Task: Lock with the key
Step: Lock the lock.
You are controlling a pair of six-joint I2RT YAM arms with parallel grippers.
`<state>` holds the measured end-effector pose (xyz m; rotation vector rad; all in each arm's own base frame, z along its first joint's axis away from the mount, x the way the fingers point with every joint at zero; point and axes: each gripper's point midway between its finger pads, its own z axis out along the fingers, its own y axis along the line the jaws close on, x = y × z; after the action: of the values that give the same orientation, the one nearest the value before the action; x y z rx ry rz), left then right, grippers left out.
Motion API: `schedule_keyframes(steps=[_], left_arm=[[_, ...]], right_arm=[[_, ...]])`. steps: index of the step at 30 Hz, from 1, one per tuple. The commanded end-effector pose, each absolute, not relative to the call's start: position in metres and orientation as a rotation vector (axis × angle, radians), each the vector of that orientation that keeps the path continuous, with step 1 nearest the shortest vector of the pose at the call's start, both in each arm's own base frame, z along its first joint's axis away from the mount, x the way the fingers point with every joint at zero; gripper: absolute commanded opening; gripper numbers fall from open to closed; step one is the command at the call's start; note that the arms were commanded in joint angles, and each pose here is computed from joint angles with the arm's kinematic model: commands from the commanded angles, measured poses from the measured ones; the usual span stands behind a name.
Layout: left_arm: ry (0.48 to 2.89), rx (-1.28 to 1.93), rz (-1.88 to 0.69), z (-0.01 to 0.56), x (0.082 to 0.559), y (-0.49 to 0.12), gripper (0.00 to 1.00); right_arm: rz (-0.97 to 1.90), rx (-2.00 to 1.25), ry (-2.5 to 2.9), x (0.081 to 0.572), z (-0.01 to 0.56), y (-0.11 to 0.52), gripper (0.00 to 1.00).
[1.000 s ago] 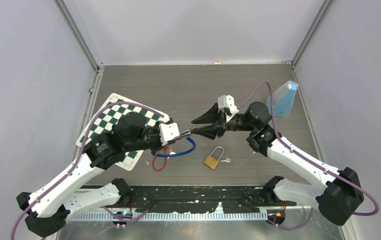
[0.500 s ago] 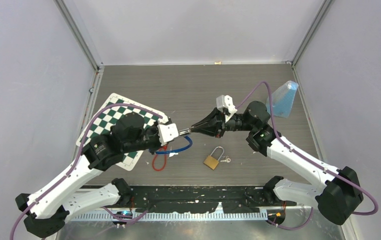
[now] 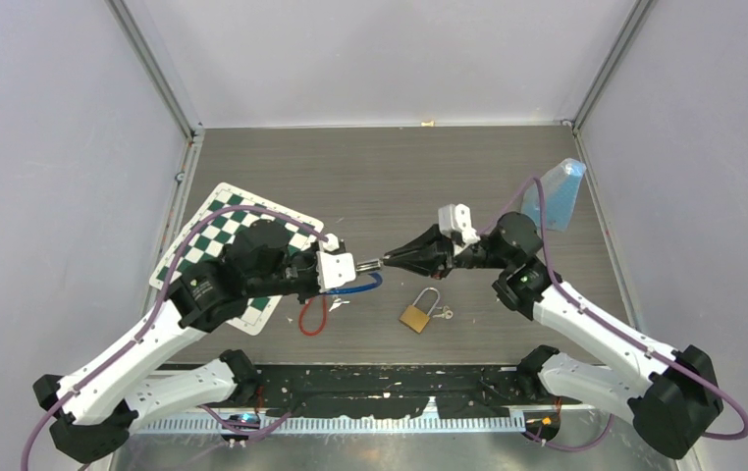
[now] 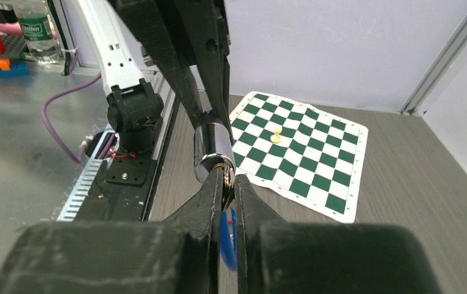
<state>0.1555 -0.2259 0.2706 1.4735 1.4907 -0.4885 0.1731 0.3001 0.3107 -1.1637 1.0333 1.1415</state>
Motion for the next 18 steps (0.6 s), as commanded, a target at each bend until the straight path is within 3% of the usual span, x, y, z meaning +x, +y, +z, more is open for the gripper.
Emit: schedule_keyframes(steps=[1, 18], left_arm=[[1.509, 1.564, -0.519, 0.270, 0.135, -0.212, 0.00], [1.571, 1.661, -0.654, 0.255, 0.127, -0.231, 0.00]], right_arm=[[0.867, -1.174, 0.795, 0.181, 0.339, 0.275, 0.05], [0.553, -1.284, 0.549, 0.185, 0.349, 0.268, 0.05]])
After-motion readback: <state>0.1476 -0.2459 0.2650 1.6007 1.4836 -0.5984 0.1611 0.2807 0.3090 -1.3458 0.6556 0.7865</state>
